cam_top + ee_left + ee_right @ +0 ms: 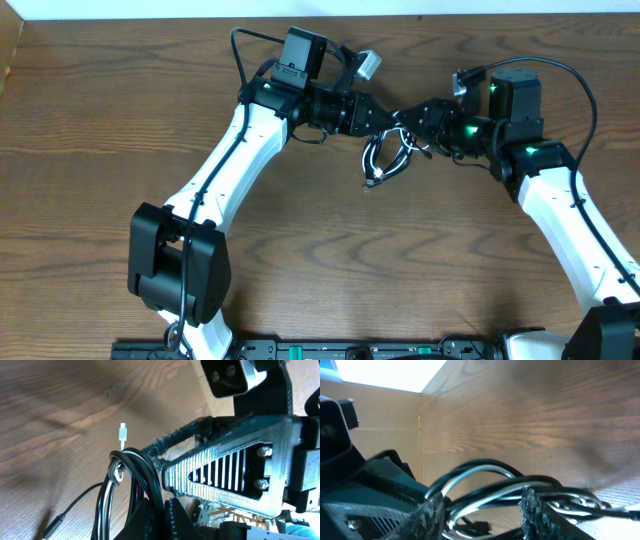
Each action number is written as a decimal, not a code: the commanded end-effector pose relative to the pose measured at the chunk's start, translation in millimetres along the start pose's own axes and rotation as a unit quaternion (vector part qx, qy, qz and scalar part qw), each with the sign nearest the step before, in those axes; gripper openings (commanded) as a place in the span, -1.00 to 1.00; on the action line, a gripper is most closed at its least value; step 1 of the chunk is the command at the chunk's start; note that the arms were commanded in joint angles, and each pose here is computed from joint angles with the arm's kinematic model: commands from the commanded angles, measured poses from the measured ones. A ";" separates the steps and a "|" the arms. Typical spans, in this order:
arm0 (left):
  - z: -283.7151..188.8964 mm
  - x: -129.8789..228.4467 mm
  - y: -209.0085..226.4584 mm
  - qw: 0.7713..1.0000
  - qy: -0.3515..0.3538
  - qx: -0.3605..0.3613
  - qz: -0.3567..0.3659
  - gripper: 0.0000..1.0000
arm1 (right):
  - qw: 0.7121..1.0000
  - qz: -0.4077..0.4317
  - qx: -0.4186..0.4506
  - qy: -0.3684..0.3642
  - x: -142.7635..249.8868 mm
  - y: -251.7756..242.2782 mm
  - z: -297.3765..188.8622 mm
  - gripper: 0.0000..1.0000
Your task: Untangle cables
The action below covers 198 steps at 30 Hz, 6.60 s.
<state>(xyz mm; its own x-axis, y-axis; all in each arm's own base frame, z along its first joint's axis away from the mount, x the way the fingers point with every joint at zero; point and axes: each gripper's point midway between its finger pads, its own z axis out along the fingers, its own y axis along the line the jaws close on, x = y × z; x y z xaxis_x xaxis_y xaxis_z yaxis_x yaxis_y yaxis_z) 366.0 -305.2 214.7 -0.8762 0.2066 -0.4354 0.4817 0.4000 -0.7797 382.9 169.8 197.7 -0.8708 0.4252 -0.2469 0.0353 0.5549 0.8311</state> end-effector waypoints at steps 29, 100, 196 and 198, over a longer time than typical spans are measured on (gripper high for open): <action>-34.0 -27.8 -35.1 0.991 -0.035 0.121 0.037 -0.85 | 0.984 0.093 0.095 0.122 45.7 -103.3 70.4 -0.15; -78.0 -49.2 -20.8 0.988 -0.077 0.135 0.016 -0.85 | 0.986 -0.092 0.094 0.100 21.1 -103.7 22.5 0.33; -90.3 19.9 143.8 0.902 -0.003 -0.429 -0.044 0.43 | 0.966 -0.195 -0.023 0.166 75.3 -34.1 60.1 -0.20; -108.8 13.0 156.9 0.876 -0.012 -0.482 -0.022 0.46 | 0.969 -0.186 -0.019 0.161 70.5 -37.6 57.6 -0.09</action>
<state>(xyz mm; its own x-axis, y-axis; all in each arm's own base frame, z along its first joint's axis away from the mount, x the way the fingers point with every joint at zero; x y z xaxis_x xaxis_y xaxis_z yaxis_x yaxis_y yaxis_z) 415.0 -169.8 127.5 -0.9339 0.0428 -0.3551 0.1379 0.9592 -0.2469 340.4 231.0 124.4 -0.9137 -0.0953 -0.3951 -0.3767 0.5631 0.7355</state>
